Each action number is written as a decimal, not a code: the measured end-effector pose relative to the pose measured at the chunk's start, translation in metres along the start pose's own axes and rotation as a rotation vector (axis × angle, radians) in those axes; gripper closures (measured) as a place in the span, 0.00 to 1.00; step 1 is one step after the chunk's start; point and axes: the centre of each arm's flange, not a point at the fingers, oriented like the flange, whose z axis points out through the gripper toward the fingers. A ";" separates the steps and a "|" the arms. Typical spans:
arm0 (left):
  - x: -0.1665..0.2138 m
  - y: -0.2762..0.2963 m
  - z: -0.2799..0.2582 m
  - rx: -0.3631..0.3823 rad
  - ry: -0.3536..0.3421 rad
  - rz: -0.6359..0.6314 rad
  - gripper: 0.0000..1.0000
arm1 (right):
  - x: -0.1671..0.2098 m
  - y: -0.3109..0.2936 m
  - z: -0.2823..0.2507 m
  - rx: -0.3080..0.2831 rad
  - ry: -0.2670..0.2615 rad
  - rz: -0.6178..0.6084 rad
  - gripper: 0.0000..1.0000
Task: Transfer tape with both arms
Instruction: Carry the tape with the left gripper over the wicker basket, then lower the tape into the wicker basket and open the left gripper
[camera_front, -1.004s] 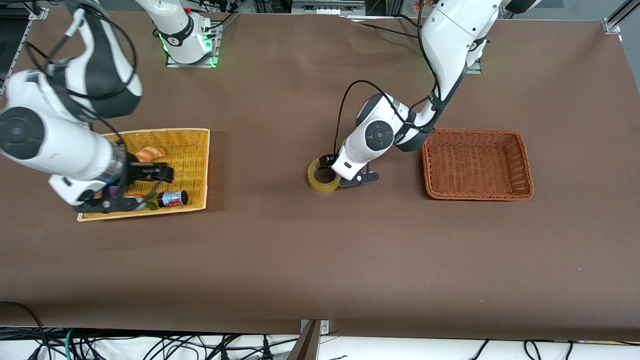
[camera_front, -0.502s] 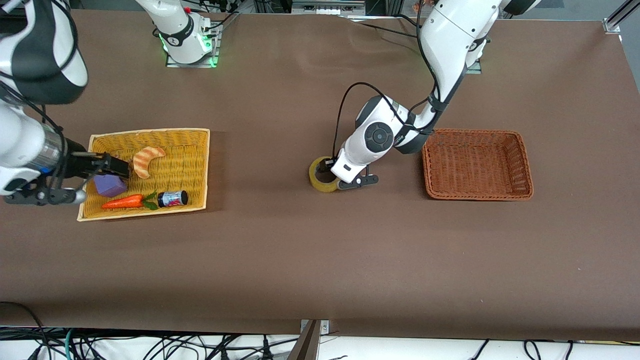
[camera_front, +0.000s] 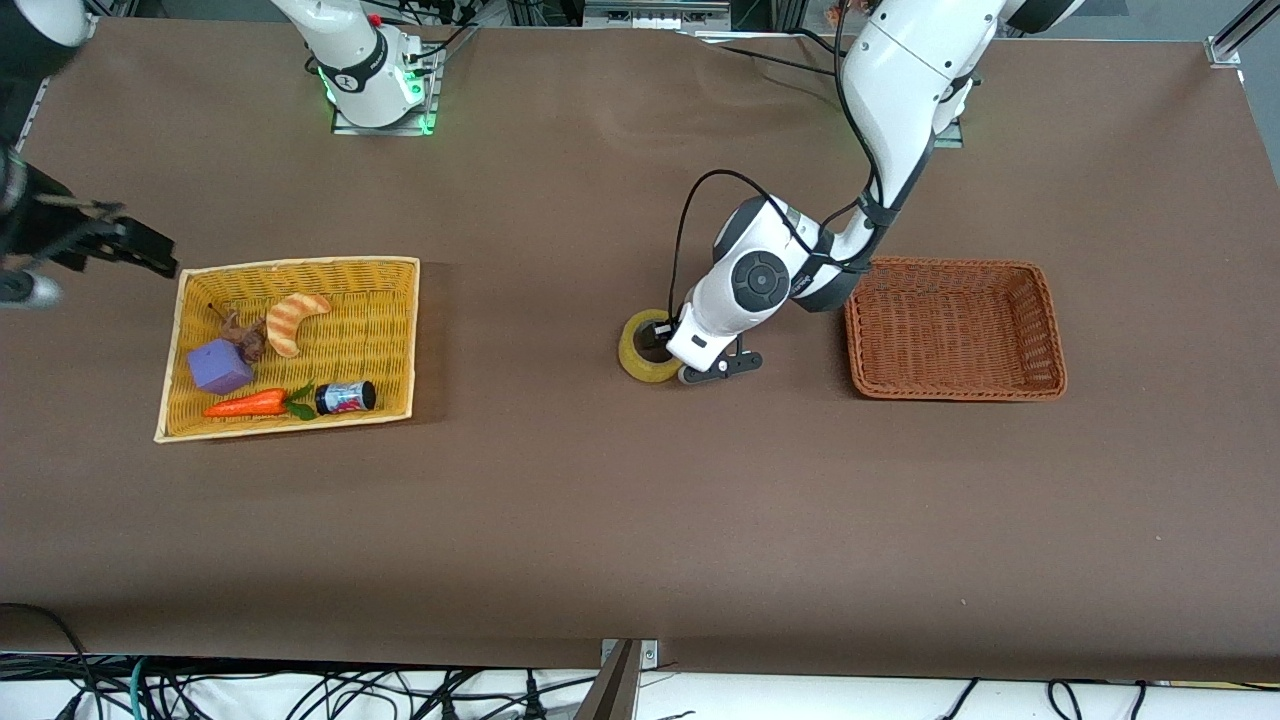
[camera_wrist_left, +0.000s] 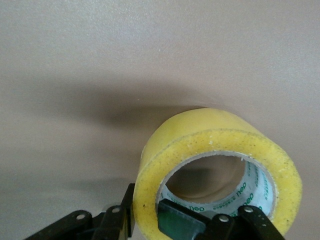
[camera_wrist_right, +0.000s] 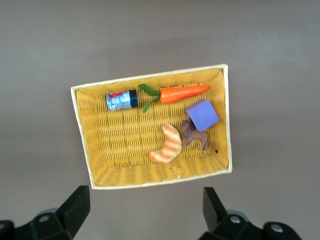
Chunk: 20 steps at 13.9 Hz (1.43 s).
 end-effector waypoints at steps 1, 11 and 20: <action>0.002 0.001 -0.001 -0.004 0.004 -0.001 0.77 | -0.005 0.017 -0.003 0.006 0.003 -0.024 0.00; 0.064 -0.068 -0.155 0.060 -0.070 0.223 0.77 | -0.004 0.023 0.008 0.005 -0.016 -0.085 0.00; 0.110 -0.312 -0.205 0.278 -0.161 0.550 0.77 | 0.010 0.024 0.014 0.010 -0.015 -0.088 0.00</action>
